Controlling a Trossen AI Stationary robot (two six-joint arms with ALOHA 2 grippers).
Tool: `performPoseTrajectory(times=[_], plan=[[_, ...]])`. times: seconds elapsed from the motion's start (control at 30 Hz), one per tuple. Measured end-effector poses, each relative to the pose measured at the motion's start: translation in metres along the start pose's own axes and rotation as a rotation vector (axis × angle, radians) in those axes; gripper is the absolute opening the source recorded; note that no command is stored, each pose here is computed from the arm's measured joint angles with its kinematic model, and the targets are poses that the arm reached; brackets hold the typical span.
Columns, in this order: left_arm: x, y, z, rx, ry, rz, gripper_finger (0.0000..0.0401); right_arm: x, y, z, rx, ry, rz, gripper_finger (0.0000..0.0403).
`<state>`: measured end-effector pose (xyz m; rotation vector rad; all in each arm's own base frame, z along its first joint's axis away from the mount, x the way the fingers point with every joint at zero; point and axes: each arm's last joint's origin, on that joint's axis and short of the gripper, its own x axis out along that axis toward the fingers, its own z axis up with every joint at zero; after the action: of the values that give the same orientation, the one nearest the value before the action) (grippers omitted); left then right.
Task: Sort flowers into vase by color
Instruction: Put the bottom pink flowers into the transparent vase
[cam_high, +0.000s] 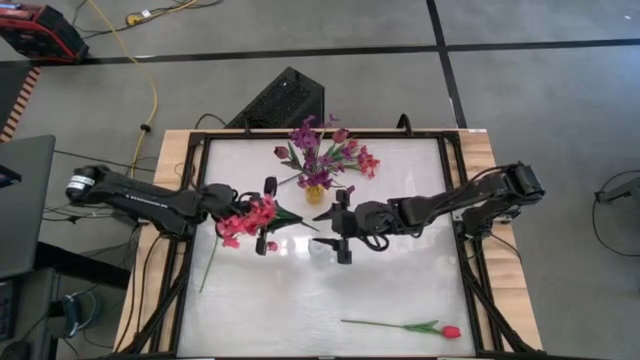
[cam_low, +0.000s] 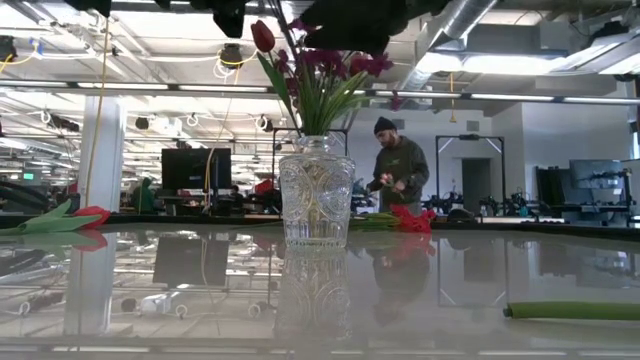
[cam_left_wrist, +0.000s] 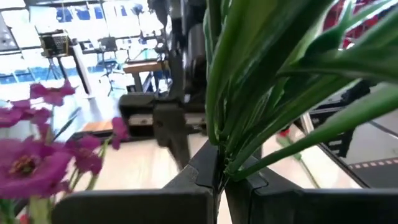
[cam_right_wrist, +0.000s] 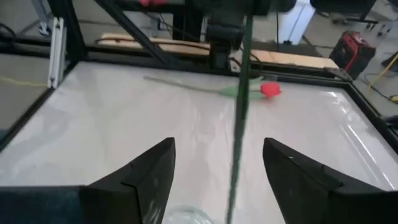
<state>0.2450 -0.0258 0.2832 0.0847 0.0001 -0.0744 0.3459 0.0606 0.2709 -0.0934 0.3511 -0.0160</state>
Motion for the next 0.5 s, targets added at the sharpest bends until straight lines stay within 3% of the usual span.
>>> performPoseTrajectory(times=[0.23,0.5], plan=[[0.013,-0.013,-0.013,0.007,0.031,-0.072,0.0,0.01,0.002,-0.002,0.006,-0.045,-0.003,0.027],[0.019,-0.016,-0.012,0.019,-0.026,-0.077,0.0,0.022,0.008,-0.012,0.0,-0.028,0.007,0.0269]])
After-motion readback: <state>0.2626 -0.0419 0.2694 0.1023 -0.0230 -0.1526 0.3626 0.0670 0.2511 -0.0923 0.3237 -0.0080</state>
